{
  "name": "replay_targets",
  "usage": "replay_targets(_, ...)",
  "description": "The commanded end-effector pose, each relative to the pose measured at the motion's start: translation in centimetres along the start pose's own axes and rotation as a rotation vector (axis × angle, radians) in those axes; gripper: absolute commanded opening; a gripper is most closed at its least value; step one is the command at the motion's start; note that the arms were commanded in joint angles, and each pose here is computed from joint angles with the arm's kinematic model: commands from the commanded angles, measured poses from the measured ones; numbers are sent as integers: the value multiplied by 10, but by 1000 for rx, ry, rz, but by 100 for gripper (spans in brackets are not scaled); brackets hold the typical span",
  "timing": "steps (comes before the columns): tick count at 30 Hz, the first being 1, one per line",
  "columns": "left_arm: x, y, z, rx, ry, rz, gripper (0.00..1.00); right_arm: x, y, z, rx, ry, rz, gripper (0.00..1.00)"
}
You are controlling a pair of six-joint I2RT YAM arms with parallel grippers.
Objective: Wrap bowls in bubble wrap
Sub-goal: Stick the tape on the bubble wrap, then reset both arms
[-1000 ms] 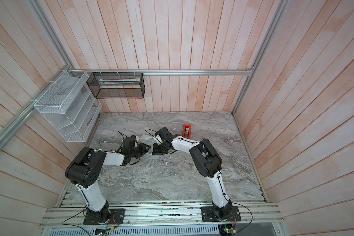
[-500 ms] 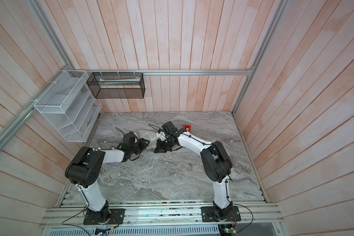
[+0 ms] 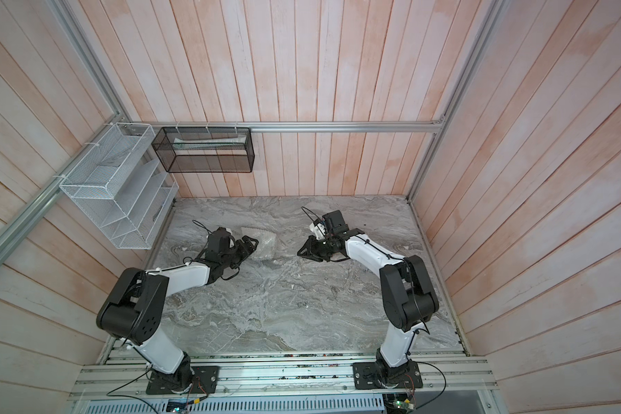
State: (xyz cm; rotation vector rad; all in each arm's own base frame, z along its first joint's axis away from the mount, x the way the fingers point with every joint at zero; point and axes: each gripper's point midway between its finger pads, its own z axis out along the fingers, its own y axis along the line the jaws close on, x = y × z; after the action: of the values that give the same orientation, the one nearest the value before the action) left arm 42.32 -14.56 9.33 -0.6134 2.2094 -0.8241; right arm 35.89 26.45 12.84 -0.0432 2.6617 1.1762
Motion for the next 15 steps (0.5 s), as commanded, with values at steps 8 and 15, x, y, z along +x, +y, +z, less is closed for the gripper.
replay_targets(8,-67,49,-112,-196,-289,130,100,-62,-40,-107,180,-418,-60,47)
replay_targets(15,-95,85,-183,-389,-553,190,100,-74,-94,-169,330,-646,12,54)
